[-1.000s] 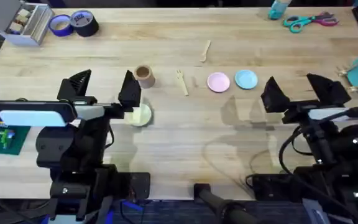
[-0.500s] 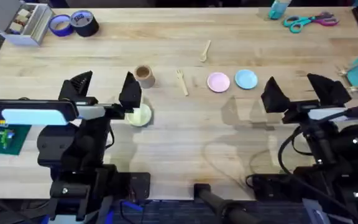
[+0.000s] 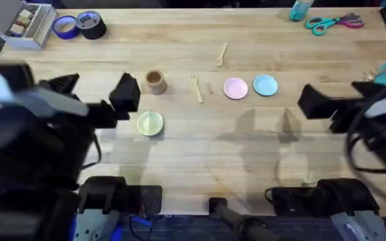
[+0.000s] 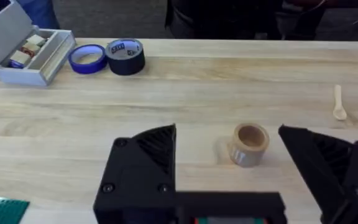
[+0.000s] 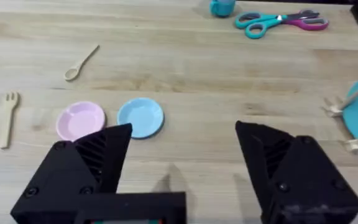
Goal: Pick up a utensil and set it on the pink plate, then put the other utensil in the container.
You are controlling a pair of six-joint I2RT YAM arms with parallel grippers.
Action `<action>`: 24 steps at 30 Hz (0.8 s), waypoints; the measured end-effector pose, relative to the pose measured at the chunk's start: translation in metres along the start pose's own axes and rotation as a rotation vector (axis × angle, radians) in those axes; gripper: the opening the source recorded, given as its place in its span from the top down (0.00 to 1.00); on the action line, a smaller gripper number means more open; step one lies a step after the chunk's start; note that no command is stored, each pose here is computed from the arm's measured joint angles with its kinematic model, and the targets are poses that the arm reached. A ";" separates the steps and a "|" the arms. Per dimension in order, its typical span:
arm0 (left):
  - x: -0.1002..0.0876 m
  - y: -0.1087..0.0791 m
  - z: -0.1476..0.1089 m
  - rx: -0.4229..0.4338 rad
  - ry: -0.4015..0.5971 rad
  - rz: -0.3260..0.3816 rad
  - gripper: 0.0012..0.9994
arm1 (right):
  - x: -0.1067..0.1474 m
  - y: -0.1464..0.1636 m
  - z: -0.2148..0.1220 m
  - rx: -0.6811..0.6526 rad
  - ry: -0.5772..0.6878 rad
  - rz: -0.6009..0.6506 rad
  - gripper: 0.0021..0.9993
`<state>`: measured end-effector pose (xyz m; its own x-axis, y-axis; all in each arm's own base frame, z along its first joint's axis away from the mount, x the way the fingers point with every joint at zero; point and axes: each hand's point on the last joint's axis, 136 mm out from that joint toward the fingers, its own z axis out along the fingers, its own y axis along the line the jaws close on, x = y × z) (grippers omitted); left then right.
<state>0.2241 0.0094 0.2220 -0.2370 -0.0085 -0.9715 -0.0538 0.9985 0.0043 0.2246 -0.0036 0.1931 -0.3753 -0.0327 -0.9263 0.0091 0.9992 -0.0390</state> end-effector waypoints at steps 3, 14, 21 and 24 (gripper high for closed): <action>-0.014 0.000 -0.002 0.000 0.080 0.004 0.01 | -0.024 -0.001 -0.001 0.000 0.068 0.002 0.00; -0.038 -0.015 0.022 0.073 0.429 0.004 0.01 | -0.082 0.027 0.035 -0.132 0.453 0.025 0.00; -0.025 -0.027 0.044 0.133 0.615 -0.013 0.01 | -0.099 0.077 0.052 -0.270 0.550 -0.046 0.00; -0.019 -0.029 0.049 0.144 0.652 -0.018 0.01 | -0.099 0.098 0.048 -0.325 0.553 -0.081 0.00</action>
<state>0.2779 -0.0168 0.2282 -0.7778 -0.0109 -0.6284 0.0557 0.9947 -0.0862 0.3074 0.0962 0.2626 -0.7861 -0.1786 -0.5918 -0.2882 0.9528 0.0952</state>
